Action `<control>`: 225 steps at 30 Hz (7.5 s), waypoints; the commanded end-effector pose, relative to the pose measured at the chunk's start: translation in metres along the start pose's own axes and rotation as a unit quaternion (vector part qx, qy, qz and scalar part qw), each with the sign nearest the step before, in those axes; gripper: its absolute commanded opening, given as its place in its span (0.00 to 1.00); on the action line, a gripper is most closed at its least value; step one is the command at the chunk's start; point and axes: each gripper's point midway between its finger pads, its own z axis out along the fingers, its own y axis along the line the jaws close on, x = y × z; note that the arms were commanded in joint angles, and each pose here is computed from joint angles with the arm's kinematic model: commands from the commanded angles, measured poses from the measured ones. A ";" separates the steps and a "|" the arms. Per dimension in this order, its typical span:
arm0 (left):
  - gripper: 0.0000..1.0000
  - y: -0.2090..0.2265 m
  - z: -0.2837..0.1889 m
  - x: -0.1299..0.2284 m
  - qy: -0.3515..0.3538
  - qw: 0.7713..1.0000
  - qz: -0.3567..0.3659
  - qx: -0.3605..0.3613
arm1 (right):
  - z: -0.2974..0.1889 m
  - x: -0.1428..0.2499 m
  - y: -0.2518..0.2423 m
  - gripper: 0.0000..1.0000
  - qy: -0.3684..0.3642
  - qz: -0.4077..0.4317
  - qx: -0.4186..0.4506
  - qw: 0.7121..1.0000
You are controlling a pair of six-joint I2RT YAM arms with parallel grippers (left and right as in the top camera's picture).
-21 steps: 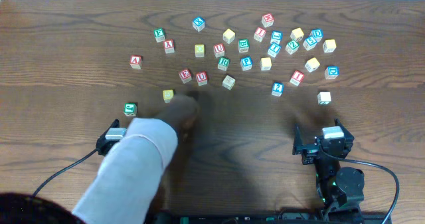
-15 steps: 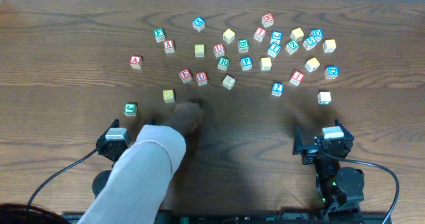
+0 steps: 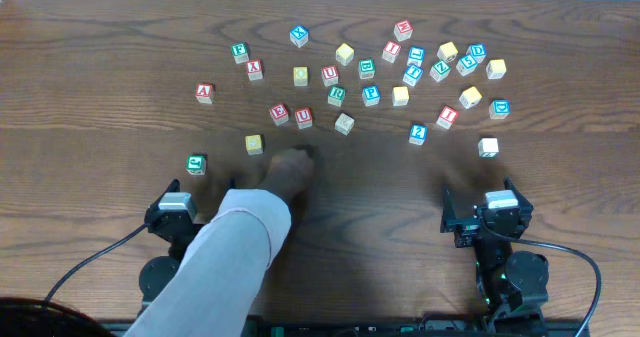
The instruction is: Spell out NEURIPS
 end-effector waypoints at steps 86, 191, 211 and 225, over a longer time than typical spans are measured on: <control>0.98 -0.001 0.000 0.014 0.026 1.000 -0.005 0.006 | 0.000 0.000 -0.001 0.99 0.000 0.003 0.001 1.000; 0.98 -0.019 0.037 -0.081 0.089 0.996 0.022 -0.007 | 0.000 0.000 -0.001 0.99 0.000 0.003 0.001 1.000; 0.98 0.004 0.142 -0.154 0.241 0.963 -0.070 -0.101 | 0.000 0.000 -0.001 0.99 0.000 0.003 0.001 1.000; 0.96 0.004 0.143 -0.152 0.246 0.961 -0.077 -0.103 | 0.000 0.000 -0.001 0.99 0.000 0.003 0.001 1.000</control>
